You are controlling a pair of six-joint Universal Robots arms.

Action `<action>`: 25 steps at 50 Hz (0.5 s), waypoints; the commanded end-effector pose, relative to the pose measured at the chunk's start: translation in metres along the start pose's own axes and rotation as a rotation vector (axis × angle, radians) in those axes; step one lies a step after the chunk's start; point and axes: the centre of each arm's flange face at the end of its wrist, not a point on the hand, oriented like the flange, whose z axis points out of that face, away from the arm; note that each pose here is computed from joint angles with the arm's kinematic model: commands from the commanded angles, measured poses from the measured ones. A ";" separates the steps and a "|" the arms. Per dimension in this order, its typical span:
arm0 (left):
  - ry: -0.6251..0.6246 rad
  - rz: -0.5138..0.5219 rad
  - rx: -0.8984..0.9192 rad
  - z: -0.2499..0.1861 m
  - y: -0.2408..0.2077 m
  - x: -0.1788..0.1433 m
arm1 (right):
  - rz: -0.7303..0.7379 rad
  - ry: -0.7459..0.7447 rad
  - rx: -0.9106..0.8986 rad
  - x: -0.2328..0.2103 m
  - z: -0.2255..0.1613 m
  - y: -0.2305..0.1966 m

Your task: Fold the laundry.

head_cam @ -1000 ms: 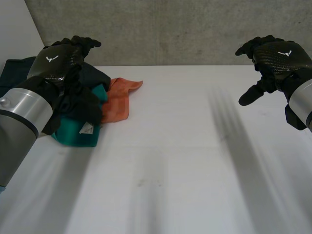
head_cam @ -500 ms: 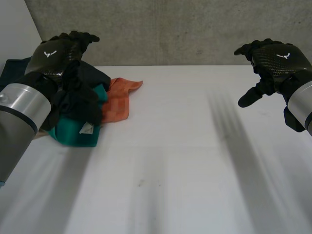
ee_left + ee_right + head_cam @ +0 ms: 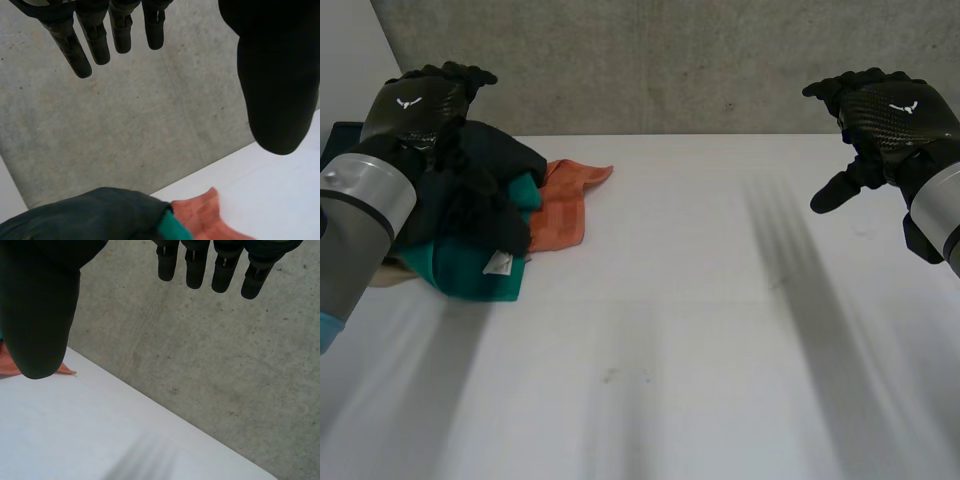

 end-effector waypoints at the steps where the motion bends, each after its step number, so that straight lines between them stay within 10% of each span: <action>1: -0.101 0.123 -0.062 0.043 0.034 -0.043 | 0.003 -0.021 -0.036 -0.003 0.005 0.012; 11: -0.181 0.451 -0.201 0.121 0.131 -0.117 | -0.013 -0.030 -0.099 -0.005 0.012 0.032; 25: -0.198 0.476 -0.055 0.135 0.110 -0.107 | -0.063 -0.029 -0.123 -0.005 0.017 0.041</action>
